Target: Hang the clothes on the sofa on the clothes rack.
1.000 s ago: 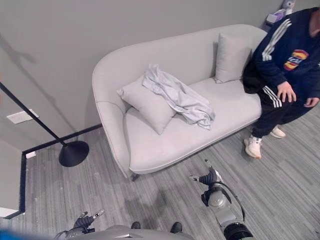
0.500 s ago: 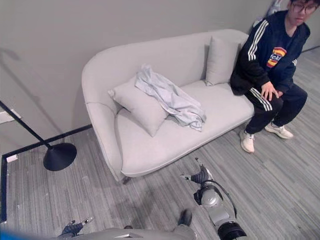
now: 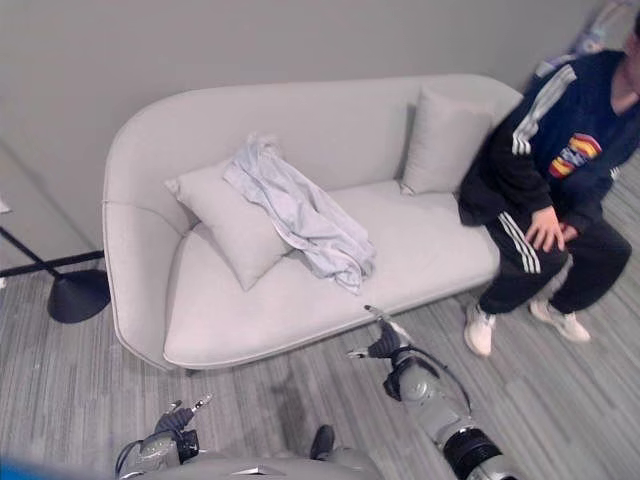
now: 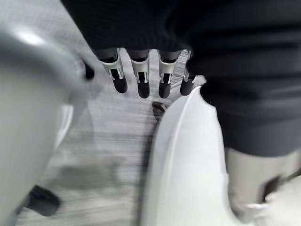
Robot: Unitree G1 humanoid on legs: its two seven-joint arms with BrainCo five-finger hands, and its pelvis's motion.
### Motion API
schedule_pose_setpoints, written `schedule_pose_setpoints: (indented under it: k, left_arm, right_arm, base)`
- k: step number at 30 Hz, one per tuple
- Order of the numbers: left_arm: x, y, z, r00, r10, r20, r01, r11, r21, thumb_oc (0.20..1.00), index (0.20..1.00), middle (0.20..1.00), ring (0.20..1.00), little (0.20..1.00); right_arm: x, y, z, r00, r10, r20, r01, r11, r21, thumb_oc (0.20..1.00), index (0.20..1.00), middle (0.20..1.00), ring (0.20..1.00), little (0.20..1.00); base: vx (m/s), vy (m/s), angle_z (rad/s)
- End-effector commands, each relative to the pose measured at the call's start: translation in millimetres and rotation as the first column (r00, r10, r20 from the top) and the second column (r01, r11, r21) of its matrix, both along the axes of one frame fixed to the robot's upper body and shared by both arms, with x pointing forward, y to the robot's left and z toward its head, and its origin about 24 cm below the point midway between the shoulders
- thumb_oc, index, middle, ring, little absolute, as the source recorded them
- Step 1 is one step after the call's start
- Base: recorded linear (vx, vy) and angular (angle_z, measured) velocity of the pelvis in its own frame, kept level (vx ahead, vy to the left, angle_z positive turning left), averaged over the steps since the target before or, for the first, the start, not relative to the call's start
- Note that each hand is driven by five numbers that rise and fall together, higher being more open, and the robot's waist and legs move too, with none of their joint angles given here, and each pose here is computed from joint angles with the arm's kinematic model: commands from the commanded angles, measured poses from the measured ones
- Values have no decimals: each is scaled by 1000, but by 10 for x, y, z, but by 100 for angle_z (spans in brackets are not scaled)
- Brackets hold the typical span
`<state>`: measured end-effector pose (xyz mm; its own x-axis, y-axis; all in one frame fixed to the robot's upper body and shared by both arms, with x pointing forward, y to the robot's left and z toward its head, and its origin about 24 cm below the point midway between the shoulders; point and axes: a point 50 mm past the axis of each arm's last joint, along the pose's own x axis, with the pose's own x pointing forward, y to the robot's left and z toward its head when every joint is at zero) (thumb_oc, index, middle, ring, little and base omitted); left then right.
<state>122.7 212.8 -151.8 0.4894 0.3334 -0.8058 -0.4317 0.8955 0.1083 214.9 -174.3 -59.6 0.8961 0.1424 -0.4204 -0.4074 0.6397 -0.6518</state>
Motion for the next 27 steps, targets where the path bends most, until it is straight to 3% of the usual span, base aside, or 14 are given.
schedule_pose_setpoints:
  k: [1, 5, 9, 10, 16, 27]
  left_arm:
    - [100, 134, 70, 998, 33, 56, -34, 999, 18, 1000, 1000, 1000, 1000, 1000]
    - [-53, 95, -6, 998, 56, -4, -56, 998, -3, 1000, 1000, 1000, 1000, 1000]
    - [-300, 124, -91, 991, 67, -115, -67, 998, 5, 1000, 1000, 1000, 1000, 1000]
    - [-401, 150, -110, 985, 55, -164, -50, 998, 36, 1000, 1000, 1000, 1000, 1000]
    - [-524, 286, -108, 974, 90, -207, -76, 994, 73, 1000, 1000, 1000, 1000, 1000]
    - [-438, 283, -84, 972, -105, -210, 128, 987, 97, 1000, 1000, 1000, 1000, 1000]
  right_arm:
    - [190, 132, 166, 993, 52, 110, -54, 998, 11, 1000, 1000, 1000, 1000, 1000]
    - [285, 140, 197, 985, 80, 152, -69, 994, -81, 1000, 1000, 1000, 1000, 1000]
    - [384, -5, 156, 985, -24, 170, 46, 990, -132, 1000, 1000, 1000, 1000, 1000]
    - [407, -42, 132, 982, -88, 170, 110, 986, -126, 1000, 1000, 1000, 1000, 1000]
    - [519, -64, 220, 969, -138, 206, 160, 982, -95, 1000, 1000, 1000, 1000, 1000]
    - [472, -294, 126, 964, -205, 171, 235, 956, -175, 1000, 1000, 1000, 1000, 1000]
  base:
    - [99, -102, 53]
    - [133, -1, 19]
    - [174, 103, 47]
    - [222, 160, 7]
    - [194, 132, 13]
    - [151, 182, 10]
